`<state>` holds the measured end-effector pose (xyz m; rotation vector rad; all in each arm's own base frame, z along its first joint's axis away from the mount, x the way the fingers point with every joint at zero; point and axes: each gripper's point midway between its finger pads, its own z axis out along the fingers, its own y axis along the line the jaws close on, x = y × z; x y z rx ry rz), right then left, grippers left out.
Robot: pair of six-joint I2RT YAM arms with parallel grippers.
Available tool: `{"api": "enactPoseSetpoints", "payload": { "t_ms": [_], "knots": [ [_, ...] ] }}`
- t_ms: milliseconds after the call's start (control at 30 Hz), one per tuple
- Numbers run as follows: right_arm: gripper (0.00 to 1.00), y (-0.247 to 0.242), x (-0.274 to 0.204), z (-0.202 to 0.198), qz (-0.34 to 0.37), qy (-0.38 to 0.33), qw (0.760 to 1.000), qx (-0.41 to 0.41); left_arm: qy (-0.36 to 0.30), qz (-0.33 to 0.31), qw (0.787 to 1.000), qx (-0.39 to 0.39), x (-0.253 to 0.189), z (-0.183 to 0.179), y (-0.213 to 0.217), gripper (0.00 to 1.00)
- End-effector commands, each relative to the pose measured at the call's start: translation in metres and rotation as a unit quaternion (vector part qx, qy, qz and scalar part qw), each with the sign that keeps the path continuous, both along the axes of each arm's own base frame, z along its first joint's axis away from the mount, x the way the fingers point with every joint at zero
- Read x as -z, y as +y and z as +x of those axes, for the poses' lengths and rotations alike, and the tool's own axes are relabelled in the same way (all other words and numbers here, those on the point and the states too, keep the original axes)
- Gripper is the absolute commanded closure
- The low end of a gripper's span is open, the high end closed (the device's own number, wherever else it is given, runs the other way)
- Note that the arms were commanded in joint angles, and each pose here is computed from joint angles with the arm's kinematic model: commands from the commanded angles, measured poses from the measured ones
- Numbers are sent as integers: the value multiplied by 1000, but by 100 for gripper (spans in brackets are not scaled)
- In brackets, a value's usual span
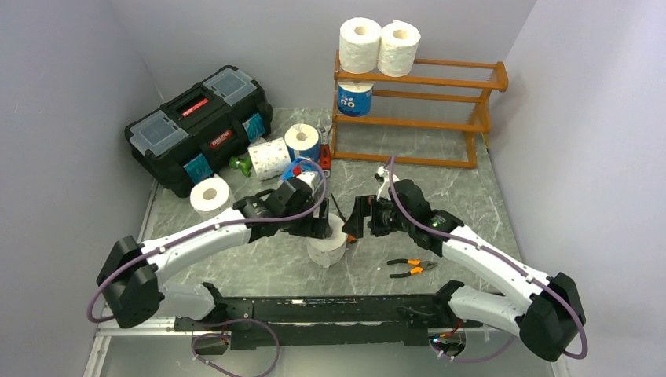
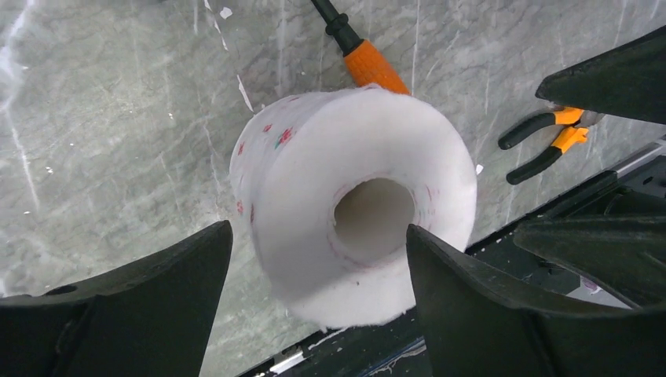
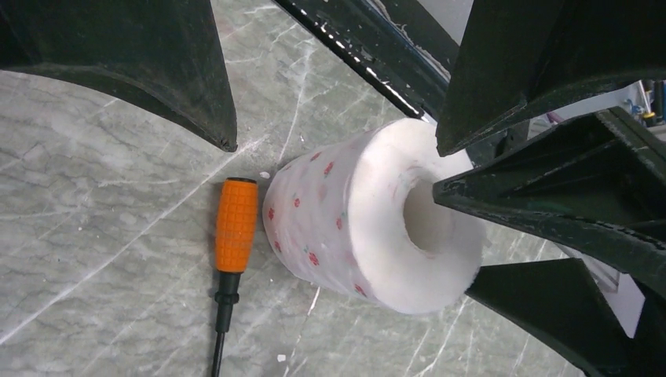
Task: Place and organize the paper towels onto the shelf
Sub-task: Place the paper towel at the center of the board.
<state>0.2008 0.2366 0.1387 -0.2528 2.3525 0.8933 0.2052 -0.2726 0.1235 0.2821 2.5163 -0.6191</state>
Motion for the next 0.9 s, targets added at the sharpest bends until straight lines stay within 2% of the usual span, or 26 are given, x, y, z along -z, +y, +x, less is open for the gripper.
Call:
{"api": "enactPoseSetpoints", "payload": {
  "t_ms": [0, 167, 433, 633, 867],
  "knots": [
    [0, 8, -22, 10, -9, -35, 999, -2, -46, -4, 998, -34, -25, 5, 18, 12],
    [4, 23, -21, 15, -27, -38, 999, -5, -94, -7, 987, -132, -29, 9, 61, 11],
    [9, 40, -9, 19, -75, -33, 997, -14, -113, -44, 961, -249, -14, 0, 108, 10],
    [15, 49, 1, 20, -93, -22, 995, -21, -138, -66, 947, -284, -19, -2, 127, 9],
    [27, 48, 6, 21, -101, -21, 994, -21, -138, -62, 944, -294, -14, -2, 132, 9]
  ]
}}
